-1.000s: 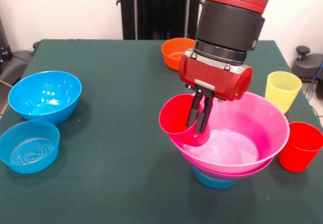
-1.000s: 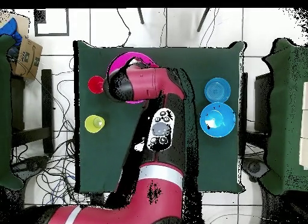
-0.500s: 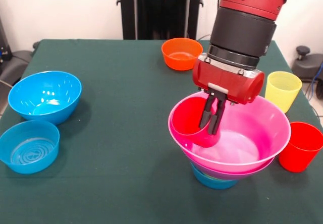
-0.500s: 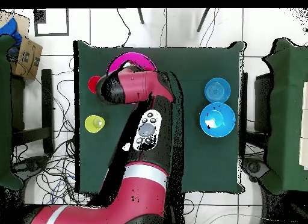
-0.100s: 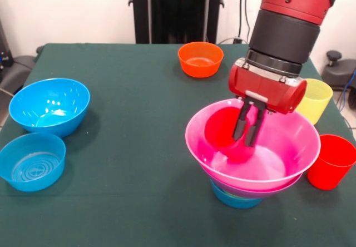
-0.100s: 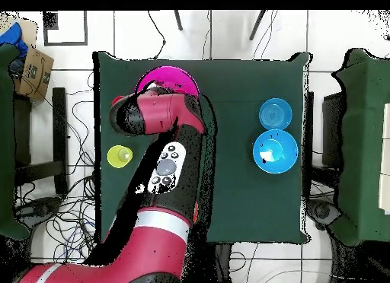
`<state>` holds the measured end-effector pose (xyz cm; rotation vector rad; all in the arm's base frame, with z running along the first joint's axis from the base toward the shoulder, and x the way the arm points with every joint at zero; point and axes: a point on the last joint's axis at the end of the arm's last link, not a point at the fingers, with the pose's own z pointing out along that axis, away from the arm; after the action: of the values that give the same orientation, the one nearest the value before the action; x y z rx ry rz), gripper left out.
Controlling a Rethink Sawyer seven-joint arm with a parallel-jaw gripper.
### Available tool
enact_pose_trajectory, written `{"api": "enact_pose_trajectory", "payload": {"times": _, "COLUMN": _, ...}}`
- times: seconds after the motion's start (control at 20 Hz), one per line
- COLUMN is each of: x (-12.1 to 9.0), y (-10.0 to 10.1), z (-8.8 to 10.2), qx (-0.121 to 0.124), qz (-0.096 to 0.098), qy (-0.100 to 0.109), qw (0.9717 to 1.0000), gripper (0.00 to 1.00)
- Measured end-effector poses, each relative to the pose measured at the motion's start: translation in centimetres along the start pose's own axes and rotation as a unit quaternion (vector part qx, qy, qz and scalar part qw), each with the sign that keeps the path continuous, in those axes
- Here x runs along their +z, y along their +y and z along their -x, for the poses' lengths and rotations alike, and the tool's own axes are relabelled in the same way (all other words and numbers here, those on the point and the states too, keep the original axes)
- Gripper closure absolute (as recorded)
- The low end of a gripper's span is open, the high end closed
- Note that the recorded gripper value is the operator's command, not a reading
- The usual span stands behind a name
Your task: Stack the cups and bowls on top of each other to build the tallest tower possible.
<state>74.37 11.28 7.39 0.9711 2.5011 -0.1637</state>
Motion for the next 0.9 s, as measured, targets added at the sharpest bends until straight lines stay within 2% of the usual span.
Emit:
{"api": "enact_pose_trajectory", "payload": {"times": 0.35, "x": -0.52, "y": 0.26, "z": -0.17, "qx": -0.003, "qz": -0.002, "qy": -0.017, "qw": 0.9998, "gripper": 0.0}}
{"api": "enact_pose_trajectory", "payload": {"times": 0.9, "x": -0.57, "y": -0.22, "z": 0.74, "qx": 0.01, "qz": -0.006, "qy": -0.02, "qw": 0.9997, "gripper": 0.0}}
